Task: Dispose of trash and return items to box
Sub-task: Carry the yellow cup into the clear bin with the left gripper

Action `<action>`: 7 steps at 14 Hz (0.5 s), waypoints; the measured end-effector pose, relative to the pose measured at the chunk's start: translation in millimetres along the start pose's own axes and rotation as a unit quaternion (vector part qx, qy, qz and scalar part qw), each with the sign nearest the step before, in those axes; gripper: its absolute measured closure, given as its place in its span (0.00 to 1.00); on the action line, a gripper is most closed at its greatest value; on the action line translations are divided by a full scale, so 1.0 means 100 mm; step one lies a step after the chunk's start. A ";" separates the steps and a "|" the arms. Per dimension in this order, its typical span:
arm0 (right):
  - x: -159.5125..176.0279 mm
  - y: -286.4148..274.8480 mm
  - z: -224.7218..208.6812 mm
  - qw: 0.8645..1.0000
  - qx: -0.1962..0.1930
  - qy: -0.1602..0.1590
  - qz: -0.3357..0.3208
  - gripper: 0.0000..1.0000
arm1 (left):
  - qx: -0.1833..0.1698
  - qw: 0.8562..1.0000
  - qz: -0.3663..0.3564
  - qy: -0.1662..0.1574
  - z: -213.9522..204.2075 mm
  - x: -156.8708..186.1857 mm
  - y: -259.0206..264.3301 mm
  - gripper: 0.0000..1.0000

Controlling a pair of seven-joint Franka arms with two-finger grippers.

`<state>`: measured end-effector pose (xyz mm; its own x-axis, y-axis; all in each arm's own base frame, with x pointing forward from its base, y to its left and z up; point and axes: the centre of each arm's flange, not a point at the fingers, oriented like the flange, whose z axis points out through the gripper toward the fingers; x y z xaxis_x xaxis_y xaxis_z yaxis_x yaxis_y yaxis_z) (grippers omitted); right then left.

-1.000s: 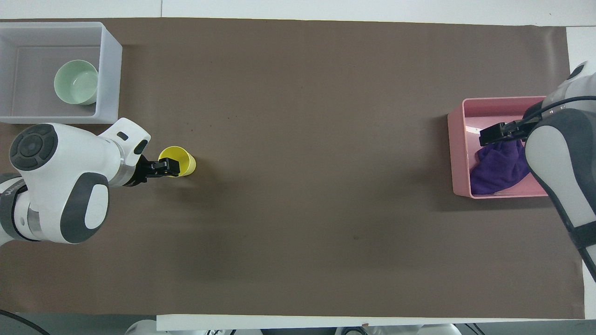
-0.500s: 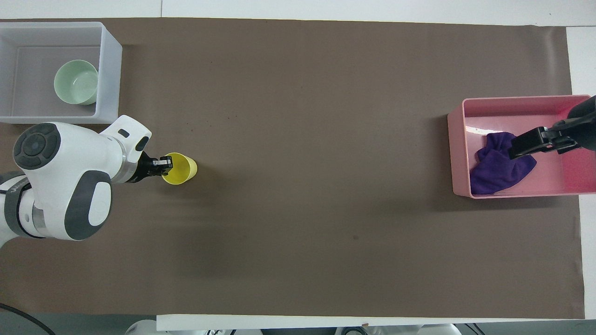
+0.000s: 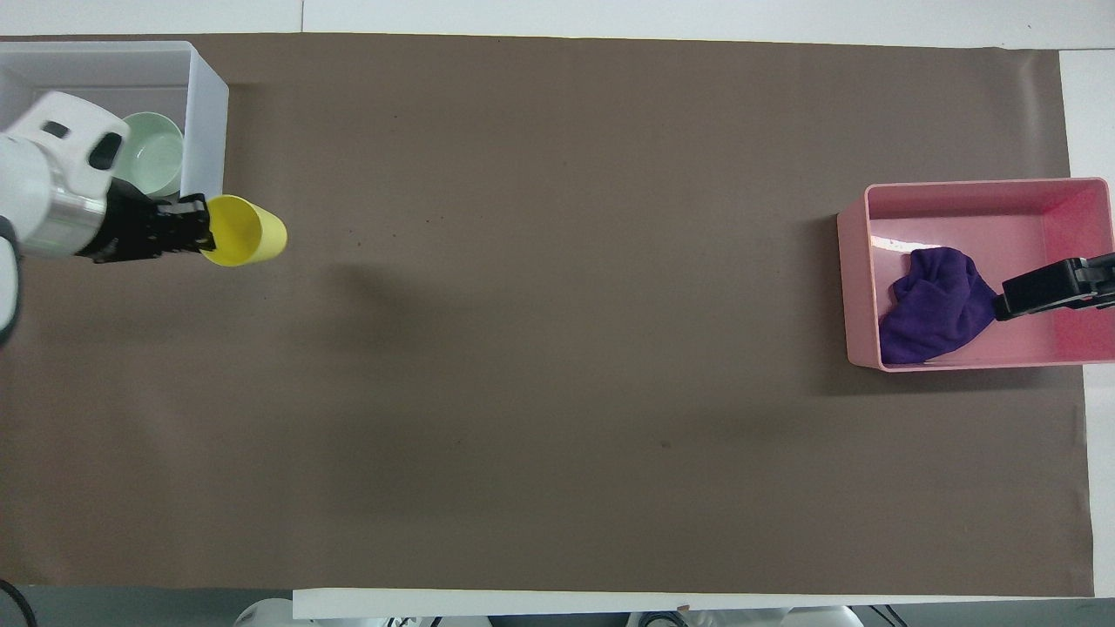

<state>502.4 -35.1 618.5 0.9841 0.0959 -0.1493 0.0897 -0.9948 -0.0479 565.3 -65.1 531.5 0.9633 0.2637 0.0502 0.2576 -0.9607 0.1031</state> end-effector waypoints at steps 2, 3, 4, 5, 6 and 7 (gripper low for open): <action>0.03 -0.05 0.02 1.000 0.000 -0.003 -0.005 0.00 | 0.028 0.999 -0.024 0.032 -0.19 0.46 -0.49 0.96; 0.05 -0.08 0.03 1.000 -0.002 -0.001 -0.009 0.00 | 0.031 0.998 -0.033 0.042 -0.11 0.68 -0.72 0.96; 0.08 -0.12 0.03 1.000 -0.004 0.004 -0.013 0.00 | 0.032 0.997 -0.041 0.057 0.05 0.90 -0.90 0.96; 0.09 -0.14 0.04 1.000 -0.004 0.005 -0.015 0.00 | 0.034 0.996 -0.049 0.069 0.29 1.09 -1.03 0.96; 0.09 -0.15 0.05 1.000 -0.005 0.005 -0.016 0.00 | 0.037 0.995 -0.057 0.073 0.55 1.23 -1.14 0.96; 0.09 -0.15 0.05 1.000 -0.005 0.004 -0.015 0.00 | 0.040 0.995 -0.061 0.071 0.80 1.33 -1.21 0.96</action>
<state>509.6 -19.3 612.9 0.9821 0.1260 -0.1397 0.1210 -0.9917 -0.0434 668.3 79.3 446.6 0.9052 0.3837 0.1826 0.3834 -0.9228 0.0383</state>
